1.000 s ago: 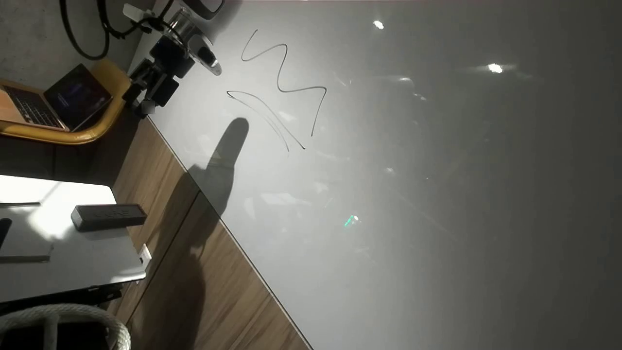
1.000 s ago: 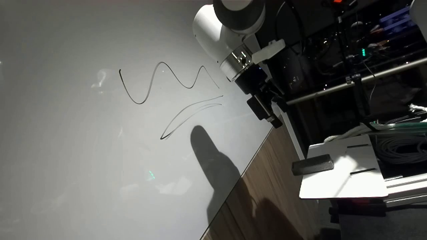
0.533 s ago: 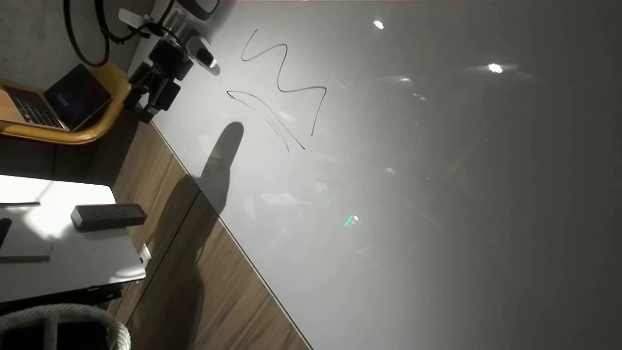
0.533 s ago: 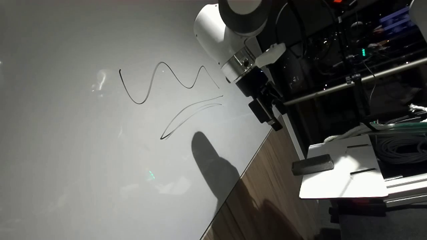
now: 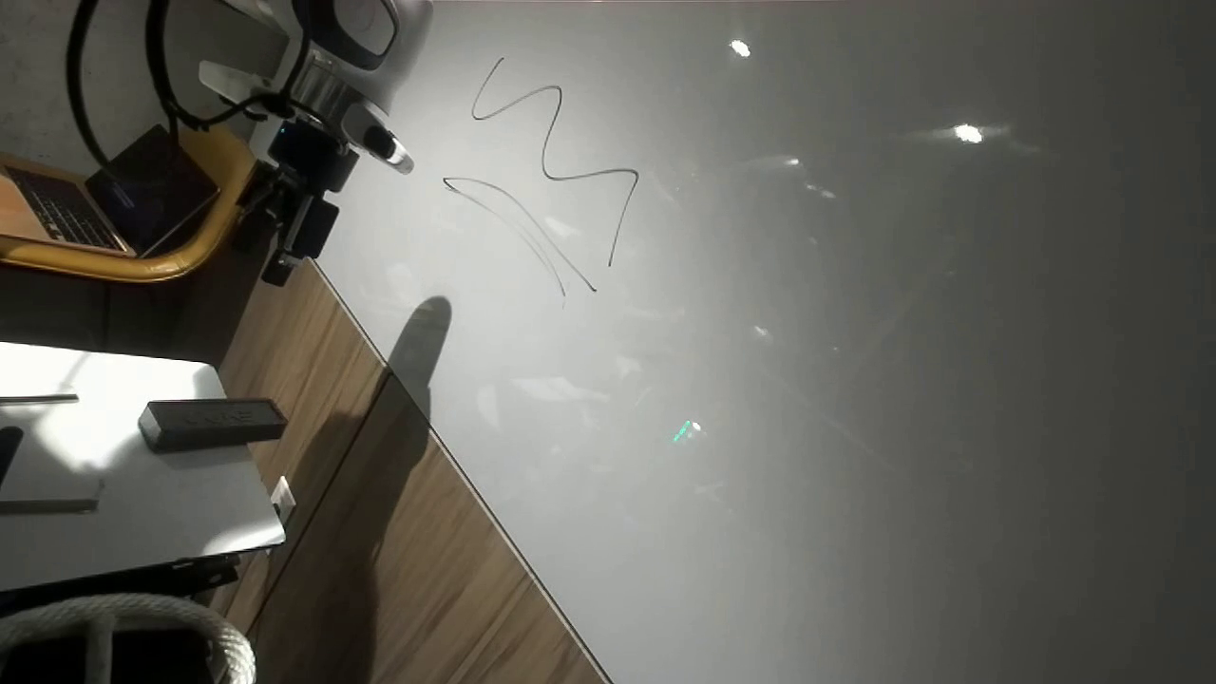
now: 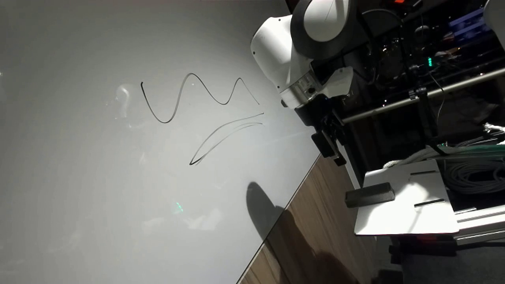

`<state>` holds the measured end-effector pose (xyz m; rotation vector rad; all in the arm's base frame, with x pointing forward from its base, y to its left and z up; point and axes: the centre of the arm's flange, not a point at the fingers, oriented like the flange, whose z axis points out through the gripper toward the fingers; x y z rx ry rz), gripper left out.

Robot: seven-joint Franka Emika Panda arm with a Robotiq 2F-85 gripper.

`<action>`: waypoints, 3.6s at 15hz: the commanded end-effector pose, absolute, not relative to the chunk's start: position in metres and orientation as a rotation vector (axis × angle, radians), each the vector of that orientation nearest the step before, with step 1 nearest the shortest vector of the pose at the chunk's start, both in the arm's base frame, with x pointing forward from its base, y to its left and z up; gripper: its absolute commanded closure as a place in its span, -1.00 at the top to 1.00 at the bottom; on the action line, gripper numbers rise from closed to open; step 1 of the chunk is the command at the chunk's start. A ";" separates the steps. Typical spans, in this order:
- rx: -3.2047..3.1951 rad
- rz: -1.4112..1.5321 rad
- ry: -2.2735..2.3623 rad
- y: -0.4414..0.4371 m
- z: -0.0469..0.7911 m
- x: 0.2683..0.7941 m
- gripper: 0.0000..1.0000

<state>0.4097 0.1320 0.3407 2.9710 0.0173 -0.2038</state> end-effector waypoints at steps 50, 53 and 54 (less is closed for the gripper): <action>2.982 -0.067 0.143 0.049 0.186 0.371 1.00; 2.981 -0.078 0.157 0.053 0.183 0.370 1.00; 2.981 -0.082 0.161 0.055 0.182 0.369 1.00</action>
